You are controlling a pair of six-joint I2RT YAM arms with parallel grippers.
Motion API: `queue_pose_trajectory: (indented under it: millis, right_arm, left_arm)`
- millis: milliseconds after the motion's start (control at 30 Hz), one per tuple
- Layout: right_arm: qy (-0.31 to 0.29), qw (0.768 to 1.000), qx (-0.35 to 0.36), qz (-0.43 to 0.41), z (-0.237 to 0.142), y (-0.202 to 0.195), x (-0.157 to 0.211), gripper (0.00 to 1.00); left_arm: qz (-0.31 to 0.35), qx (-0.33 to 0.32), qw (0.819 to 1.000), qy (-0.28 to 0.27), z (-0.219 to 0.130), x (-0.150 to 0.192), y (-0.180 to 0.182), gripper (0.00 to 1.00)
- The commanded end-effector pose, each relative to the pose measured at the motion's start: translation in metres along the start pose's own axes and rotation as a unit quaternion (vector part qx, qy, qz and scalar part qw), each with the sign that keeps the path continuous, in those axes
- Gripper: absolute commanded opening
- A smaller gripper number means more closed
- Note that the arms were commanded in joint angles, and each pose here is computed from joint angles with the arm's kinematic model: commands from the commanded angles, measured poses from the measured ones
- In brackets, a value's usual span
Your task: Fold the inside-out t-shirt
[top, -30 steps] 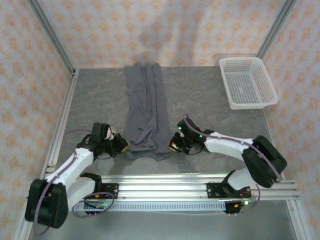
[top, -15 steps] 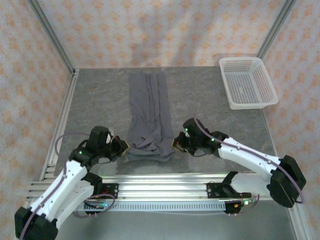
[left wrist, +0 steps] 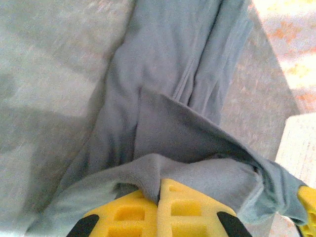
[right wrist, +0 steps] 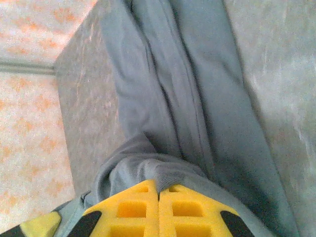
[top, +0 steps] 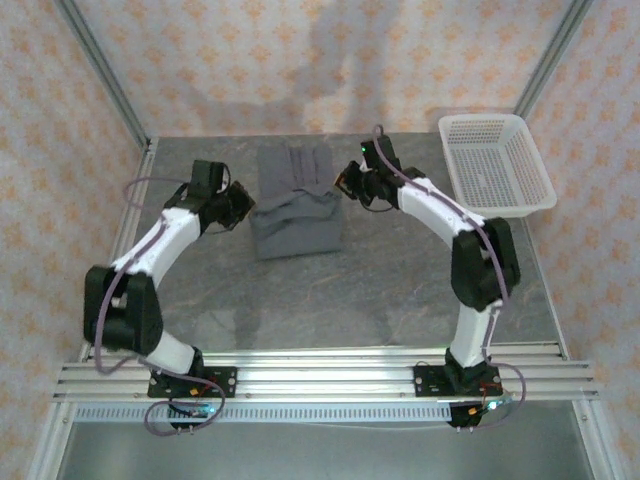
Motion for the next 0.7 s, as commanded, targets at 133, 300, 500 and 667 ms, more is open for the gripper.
queue_pose_trajectory:
  millis: [133,300,500,667]
  right_arm:
    - [0.005,0.999,-0.024,-0.027,0.05,0.017,-0.048,0.0]
    - [-0.004,0.999,-0.037,-0.032,0.067,0.032,-0.077,0.0]
    - [-0.01,0.999,-0.03,-0.027,0.09,0.021,-0.107,0.0]
    - [-0.028,0.998,-0.055,-0.03,0.115,0.015,-0.13,0.16]
  left_arm:
    - [0.038,0.028,0.998,-0.041,0.065,-0.077,-0.019,0.0]
    - [0.034,0.034,0.997,-0.057,0.083,-0.106,-0.024,0.0]
    - [0.061,0.061,0.995,-0.048,0.111,-0.131,-0.048,0.0]
    - [0.052,0.029,0.997,-0.051,0.138,-0.151,-0.036,0.0]
Point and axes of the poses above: each hand's point on the last joint's axis, 136 mm out from that joint toward the fingers, its own z axis out along the fingers, its own y axis along the line the jaws close on, x = y × z, the point moved 1 cm from there along -z, back along the fingers, and after that the axes turned 6 degrees about z, right-handed, at the moved point
